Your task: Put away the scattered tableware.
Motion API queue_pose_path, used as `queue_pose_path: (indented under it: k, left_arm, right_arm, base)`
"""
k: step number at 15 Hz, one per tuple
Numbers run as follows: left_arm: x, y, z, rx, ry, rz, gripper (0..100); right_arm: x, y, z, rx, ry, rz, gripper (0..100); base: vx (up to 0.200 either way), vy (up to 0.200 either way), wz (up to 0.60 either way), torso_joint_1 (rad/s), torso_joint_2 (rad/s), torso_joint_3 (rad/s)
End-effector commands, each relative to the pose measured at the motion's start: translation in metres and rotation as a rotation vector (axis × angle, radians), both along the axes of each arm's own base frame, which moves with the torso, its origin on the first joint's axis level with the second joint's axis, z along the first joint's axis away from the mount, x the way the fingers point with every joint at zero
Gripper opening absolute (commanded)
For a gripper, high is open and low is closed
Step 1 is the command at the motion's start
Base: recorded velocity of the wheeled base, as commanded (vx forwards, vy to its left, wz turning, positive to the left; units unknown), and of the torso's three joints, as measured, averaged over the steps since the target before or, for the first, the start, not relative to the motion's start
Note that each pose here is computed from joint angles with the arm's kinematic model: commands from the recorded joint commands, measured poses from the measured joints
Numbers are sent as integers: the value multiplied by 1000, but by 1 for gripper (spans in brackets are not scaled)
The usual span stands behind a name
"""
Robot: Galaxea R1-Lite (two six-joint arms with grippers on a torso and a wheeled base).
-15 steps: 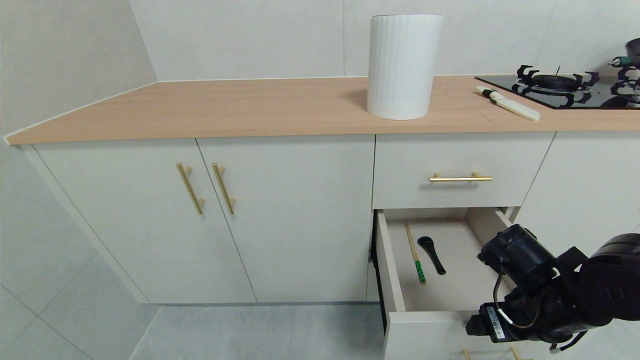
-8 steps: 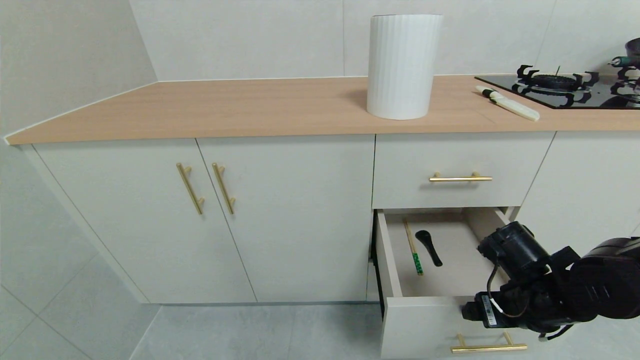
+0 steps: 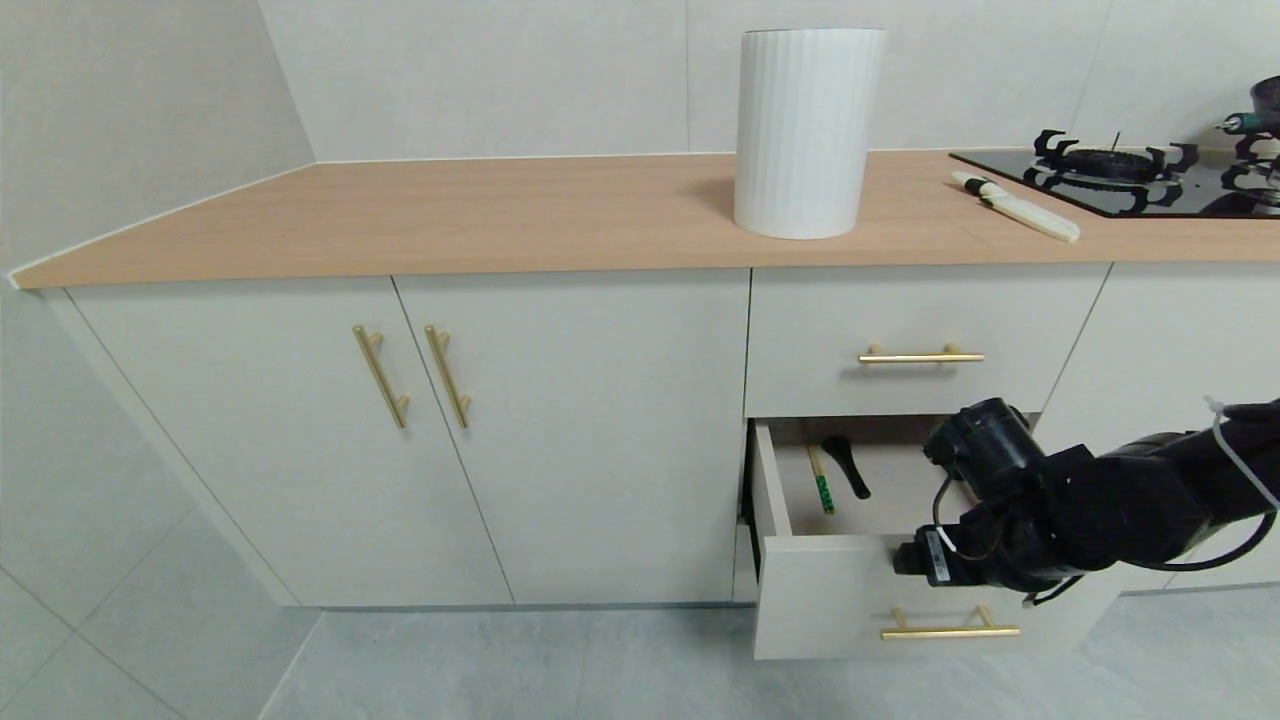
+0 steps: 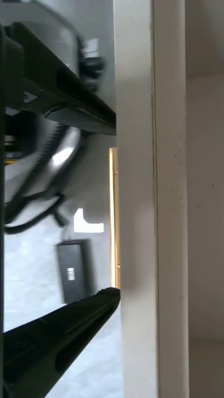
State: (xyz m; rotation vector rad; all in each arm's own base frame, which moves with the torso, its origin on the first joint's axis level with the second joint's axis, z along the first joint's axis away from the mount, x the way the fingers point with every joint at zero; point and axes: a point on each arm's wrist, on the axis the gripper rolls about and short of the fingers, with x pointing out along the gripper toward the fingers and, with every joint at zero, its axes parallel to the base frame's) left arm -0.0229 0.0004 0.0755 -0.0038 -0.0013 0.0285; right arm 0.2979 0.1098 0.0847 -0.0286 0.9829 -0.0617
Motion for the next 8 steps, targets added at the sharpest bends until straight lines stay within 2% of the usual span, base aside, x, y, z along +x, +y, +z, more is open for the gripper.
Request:
queue_pose_path:
  k: [1, 3, 8]
  left_arm:
    - [0, 0, 0, -1, 1, 1, 100]
    - [0, 0, 0, -1, 1, 1, 100]
    - [0, 0, 0, -1, 1, 1, 100]
  right_arm:
    - [22, -2, -6, -9, -3, -11, 100]
    - [50, -5, -5, -11, -46, -20, 100]
    - [84, -11, -5, 2, -101, -57, 100]
  base:
    - [0, 0, 0, 0, 0, 0]
    - [0, 0, 0, 0, 0, 0]
    - [0, 0, 0, 0, 0, 0]
